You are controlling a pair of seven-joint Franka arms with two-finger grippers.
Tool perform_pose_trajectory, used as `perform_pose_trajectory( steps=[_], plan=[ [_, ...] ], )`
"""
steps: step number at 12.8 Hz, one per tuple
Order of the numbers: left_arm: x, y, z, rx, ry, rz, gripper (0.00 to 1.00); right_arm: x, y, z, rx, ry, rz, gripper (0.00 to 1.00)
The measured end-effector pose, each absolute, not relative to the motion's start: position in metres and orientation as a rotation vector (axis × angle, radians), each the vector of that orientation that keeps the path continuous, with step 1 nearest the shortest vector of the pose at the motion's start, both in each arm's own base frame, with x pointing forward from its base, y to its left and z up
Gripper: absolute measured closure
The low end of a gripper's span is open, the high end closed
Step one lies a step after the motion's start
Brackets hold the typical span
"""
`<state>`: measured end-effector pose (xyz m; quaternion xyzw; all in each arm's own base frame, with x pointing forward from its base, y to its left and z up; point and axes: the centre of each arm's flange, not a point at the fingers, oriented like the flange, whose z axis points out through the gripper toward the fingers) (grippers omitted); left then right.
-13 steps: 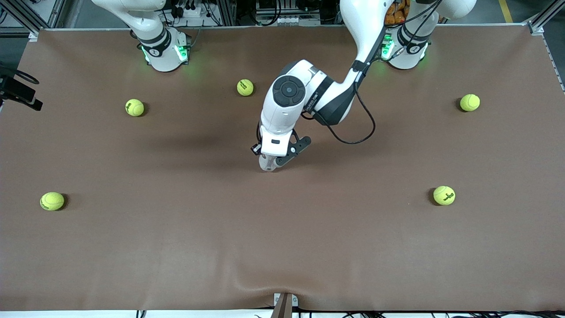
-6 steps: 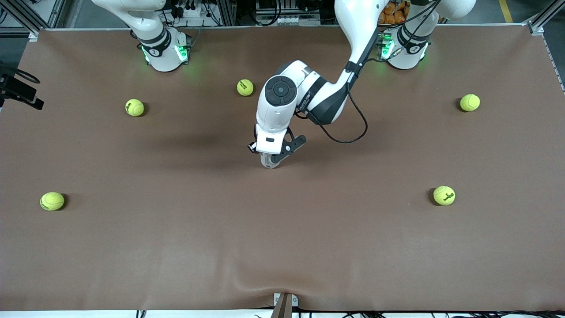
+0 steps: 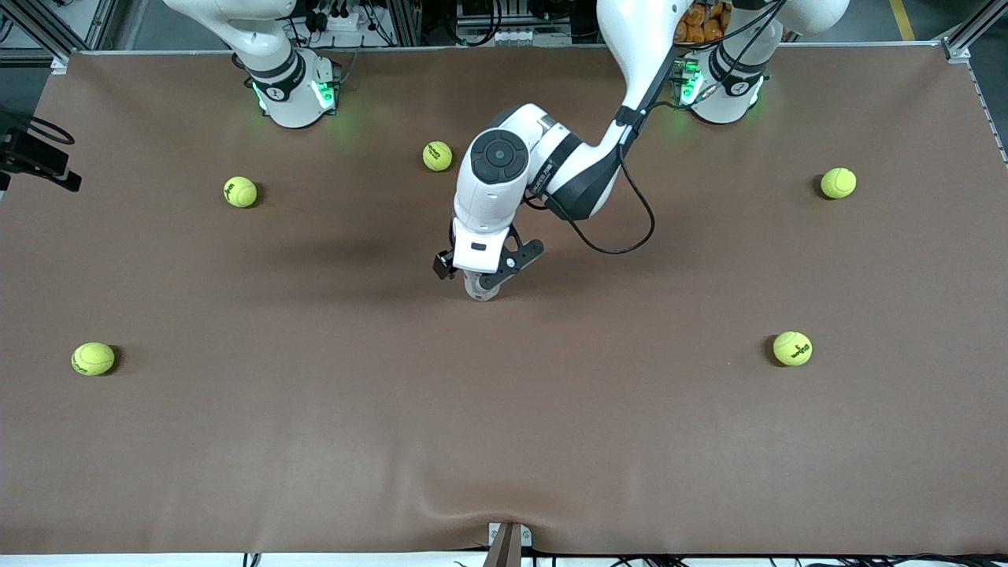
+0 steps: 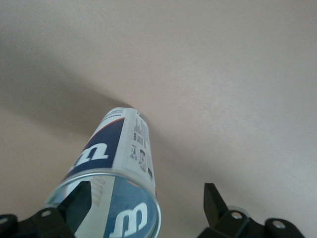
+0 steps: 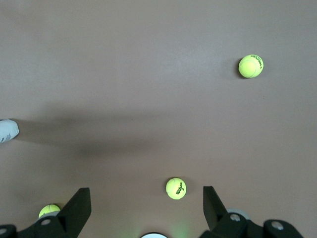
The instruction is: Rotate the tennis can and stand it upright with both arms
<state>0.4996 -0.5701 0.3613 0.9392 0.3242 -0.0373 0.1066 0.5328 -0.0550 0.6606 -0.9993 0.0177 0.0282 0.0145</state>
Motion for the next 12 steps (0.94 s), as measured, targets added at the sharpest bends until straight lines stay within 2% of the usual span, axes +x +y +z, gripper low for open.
perform_pose_trajectory(
  steps=[3,7,12],
  plan=[
    [0.501,-0.565,0.408,2.728,0.934,-0.078,0.0,0.534,-0.043,0.659,-3.112,0.018,0.093,0.0],
    [0.507,-0.533,0.465,2.831,0.893,0.112,0.0,0.534,-0.042,0.659,-3.121,0.012,0.095,0.0],
    [0.535,-0.441,0.553,2.872,1.001,0.243,0.0,0.535,-0.049,0.657,-3.122,0.033,0.093,0.0]
  ],
)
